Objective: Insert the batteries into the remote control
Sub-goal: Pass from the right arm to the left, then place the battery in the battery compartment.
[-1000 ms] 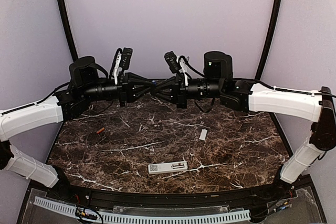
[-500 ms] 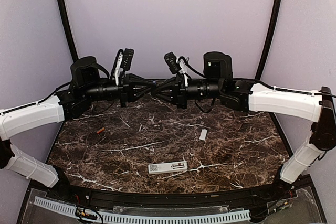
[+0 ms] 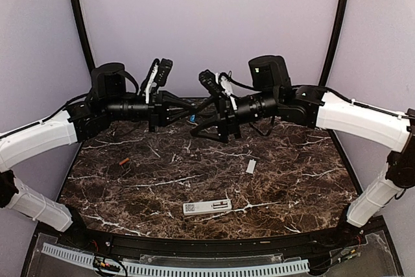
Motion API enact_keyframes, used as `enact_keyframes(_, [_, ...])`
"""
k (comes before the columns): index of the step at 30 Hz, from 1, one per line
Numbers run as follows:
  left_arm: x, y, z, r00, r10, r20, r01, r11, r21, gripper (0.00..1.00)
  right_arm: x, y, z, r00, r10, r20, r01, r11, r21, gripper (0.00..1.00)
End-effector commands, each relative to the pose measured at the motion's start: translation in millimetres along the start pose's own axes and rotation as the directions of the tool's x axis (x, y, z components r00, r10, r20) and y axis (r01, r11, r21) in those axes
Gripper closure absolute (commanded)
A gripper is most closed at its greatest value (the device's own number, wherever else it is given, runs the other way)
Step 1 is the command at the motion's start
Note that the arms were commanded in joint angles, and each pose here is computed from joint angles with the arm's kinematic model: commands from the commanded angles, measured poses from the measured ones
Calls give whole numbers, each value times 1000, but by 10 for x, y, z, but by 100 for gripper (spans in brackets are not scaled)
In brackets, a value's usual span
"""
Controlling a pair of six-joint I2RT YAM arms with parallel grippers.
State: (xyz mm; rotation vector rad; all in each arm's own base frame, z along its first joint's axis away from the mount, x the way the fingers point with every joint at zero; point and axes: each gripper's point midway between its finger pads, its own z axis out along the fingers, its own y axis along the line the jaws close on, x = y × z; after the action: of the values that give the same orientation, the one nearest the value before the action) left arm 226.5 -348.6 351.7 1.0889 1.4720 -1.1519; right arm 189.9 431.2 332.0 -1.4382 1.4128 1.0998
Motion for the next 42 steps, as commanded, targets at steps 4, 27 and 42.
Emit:
enact_keyframes(4, [418,177,-4,973,-108,-204,91,992,-90,100,213,-236,-154,994,90,-55,-83,990,112,34])
enact_keyframes(27, [2383,-425,1103,694,22,-719,36,997,65,100,1758,-961,-1213,793,608,32,-504,626,595,31])
enact_keyframes(42, [2773,-305,1152,574,51,-817,-41,999,33,100,1949,-938,-1038,787,617,-10,-514,665,541,31])
